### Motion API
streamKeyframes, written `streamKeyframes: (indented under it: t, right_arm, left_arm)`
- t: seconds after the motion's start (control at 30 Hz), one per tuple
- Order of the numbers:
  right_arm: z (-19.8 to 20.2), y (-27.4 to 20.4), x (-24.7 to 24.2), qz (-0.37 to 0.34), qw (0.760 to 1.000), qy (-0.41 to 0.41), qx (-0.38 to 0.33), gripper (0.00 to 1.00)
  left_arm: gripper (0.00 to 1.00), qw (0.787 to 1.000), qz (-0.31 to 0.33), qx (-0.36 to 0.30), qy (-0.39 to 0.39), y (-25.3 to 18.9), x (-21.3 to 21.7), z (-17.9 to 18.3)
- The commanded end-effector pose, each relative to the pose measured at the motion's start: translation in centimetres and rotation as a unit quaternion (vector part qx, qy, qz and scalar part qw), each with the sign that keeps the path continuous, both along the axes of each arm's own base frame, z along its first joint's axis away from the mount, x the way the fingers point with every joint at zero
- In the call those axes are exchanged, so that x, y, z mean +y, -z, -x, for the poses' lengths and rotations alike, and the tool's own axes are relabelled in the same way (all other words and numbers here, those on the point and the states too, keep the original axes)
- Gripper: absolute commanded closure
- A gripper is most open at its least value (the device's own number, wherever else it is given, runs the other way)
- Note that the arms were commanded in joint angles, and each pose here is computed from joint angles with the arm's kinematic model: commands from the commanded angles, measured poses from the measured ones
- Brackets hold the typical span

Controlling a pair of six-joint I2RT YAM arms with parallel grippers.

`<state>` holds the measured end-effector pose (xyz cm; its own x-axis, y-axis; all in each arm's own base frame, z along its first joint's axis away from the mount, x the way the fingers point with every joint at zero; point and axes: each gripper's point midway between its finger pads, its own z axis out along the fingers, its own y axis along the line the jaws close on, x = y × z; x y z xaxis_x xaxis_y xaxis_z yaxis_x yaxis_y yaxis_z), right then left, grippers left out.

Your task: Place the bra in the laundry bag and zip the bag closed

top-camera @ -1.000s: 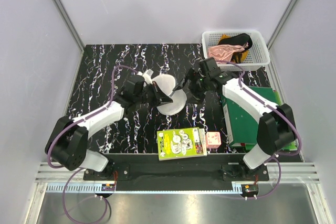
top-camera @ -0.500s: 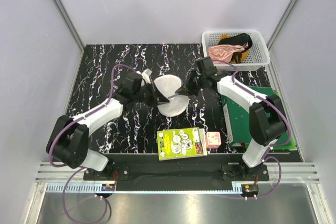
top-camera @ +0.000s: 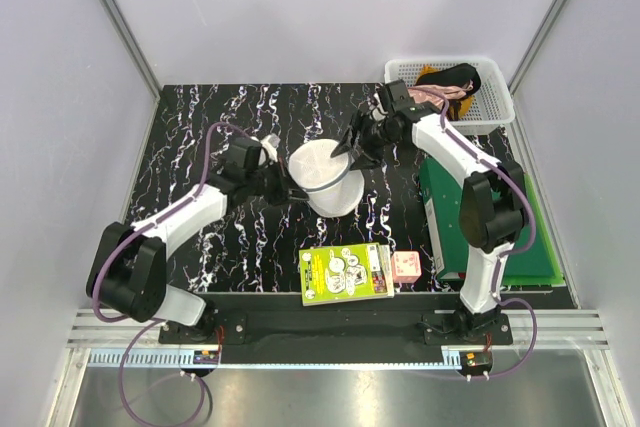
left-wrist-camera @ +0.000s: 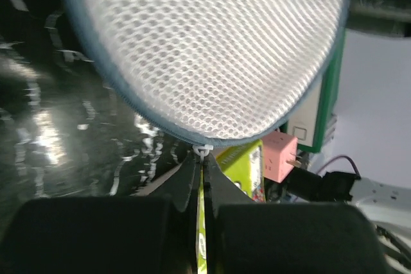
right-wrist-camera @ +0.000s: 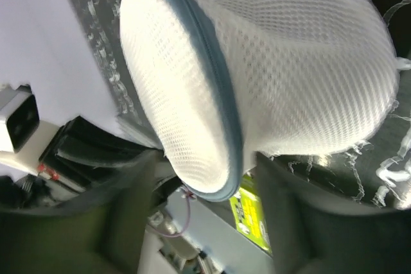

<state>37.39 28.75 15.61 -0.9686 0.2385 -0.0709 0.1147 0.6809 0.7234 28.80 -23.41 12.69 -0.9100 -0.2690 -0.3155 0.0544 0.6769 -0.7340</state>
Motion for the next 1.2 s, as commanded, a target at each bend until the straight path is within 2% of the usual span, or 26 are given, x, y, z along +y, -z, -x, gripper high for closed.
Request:
streamKeyframes:
  t: [0.0,0.03,0.1,0.17,0.2,0.23,0.27,0.3,0.37,0.53,0.6,0.7,0.8,0.83,0.9,0.93,0.97,1.07,1.1,1.17]
  right_arm:
    - [1.3,-1.9,-4.0,0.119,0.993,0.017,-0.019,0.19]
    - [1.9,-3.3,-4.6,0.122,0.991,0.029,-0.036,0.1]
    - [3.2,-2.4,-6.0,0.142,0.988,0.051,-0.026,0.05]
    - [4.5,-3.6,-6.7,0.134,0.988,0.076,-0.029,0.0]
    - [5.3,-2.4,-6.9,0.133,0.987,0.084,-0.015,0.0]
    - [6.0,-3.6,-6.8,0.111,0.989,0.094,-0.026,0.0]
    - [5.6,-4.6,-5.7,0.065,0.991,0.111,-0.031,0.0]
    - [6.7,-3.1,-5.6,0.053,0.992,0.117,-0.012,0.0]
    - [6.3,-4.7,-4.3,-0.009,0.991,0.134,-0.03,0.0]
    - [6.1,-2.8,-2.0,-0.033,0.993,0.116,0.006,0.06]
    - [5.7,-2.3,-1.6,-0.037,0.991,0.125,0.018,0.15]
    - [4.7,-1.8,-1.5,-0.029,0.991,0.131,0.013,0.24]
    - [3.2,-1.1,-1.8,-0.013,0.992,0.128,-0.005,0.41]
    - [2.8,-1.1,-1.8,-0.01,0.993,0.113,-0.019,0.59]
    - [2.0,-1.2,-1.6,-0.009,0.995,0.099,-0.031,0.79]
    - [1.5,-1.1,-2.1,-0.007,0.995,0.098,-0.036,0.96]
    - [1.1,-1.5,-2.2,-0.01,0.995,0.094,-0.043,1.0]
    - [0.5,-1.7,-2.2,-0.032,0.997,0.05,-0.05,1.0]
    - [0.9,-1.5,-1.7,-0.053,0.998,0.02,-0.041,1.0]
    - [0.7,-2.3,-1.3,-0.061,0.995,-0.028,-0.068,1.0]
  left_arm:
    - [1.0,0.995,0.088,-0.052,0.016,-5.8,-4.8,-0.7]
    - [1.0,0.994,0.094,-0.052,0.016,-6.0,-5.3,-0.7]
    - [1.0,0.993,0.108,-0.049,0.015,-6.4,-6.4,-0.7]
    - [1.0,0.993,0.111,-0.04,0.017,-5.9,-7.0,-0.7]
    - [1.0,0.992,0.117,-0.037,0.018,-6.0,-7.4,-0.6]
    - [1.0,0.992,0.118,-0.032,0.018,-5.8,-7.6,-0.6]
    - [1.0,0.992,0.121,-0.031,0.019,-5.8,-7.8,-0.5]
    - [1.0,0.991,0.125,-0.031,0.022,-6.0,-8.2,-0.3]
    - [1.0,0.991,0.127,-0.025,0.025,-5.7,-8.6,-0.2]
    - [1.0,0.99,0.134,-0.023,0.046,-5.9,-9.9,0.5]
    - [1.0,0.989,0.134,-0.021,0.051,-5.9,-10.1,0.8]
    - [1.0,0.991,0.124,-0.023,0.053,-5.8,-9.7,1.0]
    - [1.0,0.993,0.106,-0.027,0.051,-5.5,-8.6,1.0]
    - [1.0,0.993,0.107,-0.025,0.051,-5.6,-8.4,1.1]
    - [1.0,0.994,0.105,-0.023,0.037,-5.4,-6.9,0.6]
    - [1.0,0.995,0.098,-0.017,0.03,-5.1,-6.1,0.5]
    - [1.0,0.996,0.086,-0.012,0.011,-4.4,-4.3,-0.1]
    - [1.0,0.997,0.067,-0.019,-0.022,-4.0,-0.2,-1.6]
    - [1.0,0.998,0.06,-0.023,-0.025,-3.9,0.7,-1.9]
    - [1.0,0.999,0.038,-0.019,-0.003,-3.1,2.1,-2.0]
